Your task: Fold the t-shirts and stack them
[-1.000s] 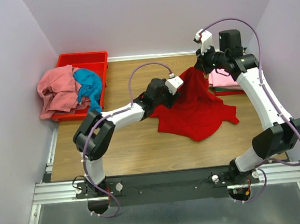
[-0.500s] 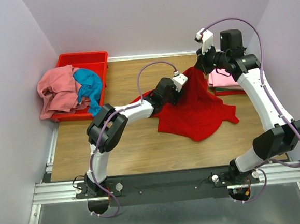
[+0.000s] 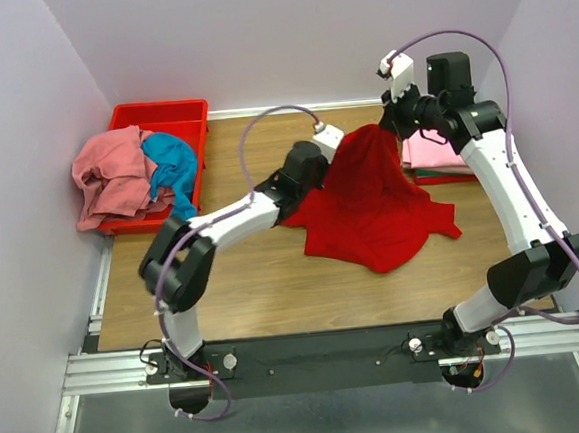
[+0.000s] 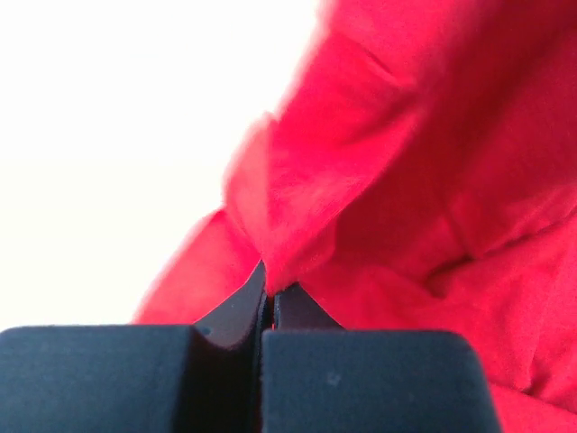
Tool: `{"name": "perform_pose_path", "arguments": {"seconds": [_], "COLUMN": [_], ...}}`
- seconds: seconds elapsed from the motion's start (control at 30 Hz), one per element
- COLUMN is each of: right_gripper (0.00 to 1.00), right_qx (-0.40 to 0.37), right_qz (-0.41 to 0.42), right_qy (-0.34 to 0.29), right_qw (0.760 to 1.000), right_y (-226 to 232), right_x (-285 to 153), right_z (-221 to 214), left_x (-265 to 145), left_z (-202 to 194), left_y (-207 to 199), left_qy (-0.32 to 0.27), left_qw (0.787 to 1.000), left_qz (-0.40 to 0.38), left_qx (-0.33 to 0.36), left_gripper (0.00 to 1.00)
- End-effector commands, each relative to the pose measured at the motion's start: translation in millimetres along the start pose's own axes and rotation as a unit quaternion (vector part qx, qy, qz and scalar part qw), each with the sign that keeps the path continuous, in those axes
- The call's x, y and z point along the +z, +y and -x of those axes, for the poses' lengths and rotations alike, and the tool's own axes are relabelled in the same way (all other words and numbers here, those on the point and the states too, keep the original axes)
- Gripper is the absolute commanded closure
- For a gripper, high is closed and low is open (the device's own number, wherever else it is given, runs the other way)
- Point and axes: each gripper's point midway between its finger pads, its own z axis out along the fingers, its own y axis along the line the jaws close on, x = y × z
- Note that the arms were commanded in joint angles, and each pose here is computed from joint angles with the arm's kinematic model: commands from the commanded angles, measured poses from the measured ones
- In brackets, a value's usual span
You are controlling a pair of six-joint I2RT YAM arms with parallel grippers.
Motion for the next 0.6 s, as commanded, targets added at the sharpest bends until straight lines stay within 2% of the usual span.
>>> {"name": "perform_pose_path", "arguments": {"seconds": [0.0,0.13,0.17,0.33,0.4,0.43,0.47,0.5,0.53,0.57], "right_gripper": [1.00,1.00,0.99,0.99,1.00,1.00,0.99,1.00,1.00,1.00], "right_qx": [-0.035,-0.042,-0.052,-0.077,-0.091,-0.089,-0.092,-0.103,-0.105,-0.108], "right_qz": [-0.015,0.000,-0.008,-0.041,-0.079,-0.100,-0.120,-0.148,-0.175,-0.195], "right_qy": [-0.014,-0.020,-0.040,-0.075,-0.123,-0.124,-0.139,-0.180,-0.189,-0.206], "right_qw": [0.999,0.999,0.998,0.993,0.985,0.983,0.979,0.967,0.961,0.953], "right_y": [-8,-13,-17,-41,-56,-68,-75,-84,-95,-102], "right_x": [-14,-5,-12,0,-11,-3,-6,-21,-20,-28], "right_z": [26,42,61,103,139,142,154,182,190,202], "left_x": [-64,-115,-135,-182,-188,-191,-198,-204,-205,-222], "left_z": [101,159,184,248,264,272,294,308,317,351], "left_y": [65,109,117,177,194,203,214,225,229,236], "left_qy": [-0.116,-0.176,-0.205,-0.264,-0.275,-0.281,-0.300,-0.312,-0.315,-0.350], "left_qw": [0.990,0.978,0.971,0.946,0.939,0.936,0.927,0.921,0.920,0.905], "left_qz": [0.075,0.112,0.119,0.189,0.205,0.213,0.225,0.232,0.233,0.240], "left_qx": [-0.022,-0.022,-0.025,-0.019,-0.019,-0.019,-0.022,-0.023,-0.023,-0.026], "left_gripper": [1.00,1.00,1.00,1.00,1.00,1.00,1.00,1.00,1.00,1.00]}}
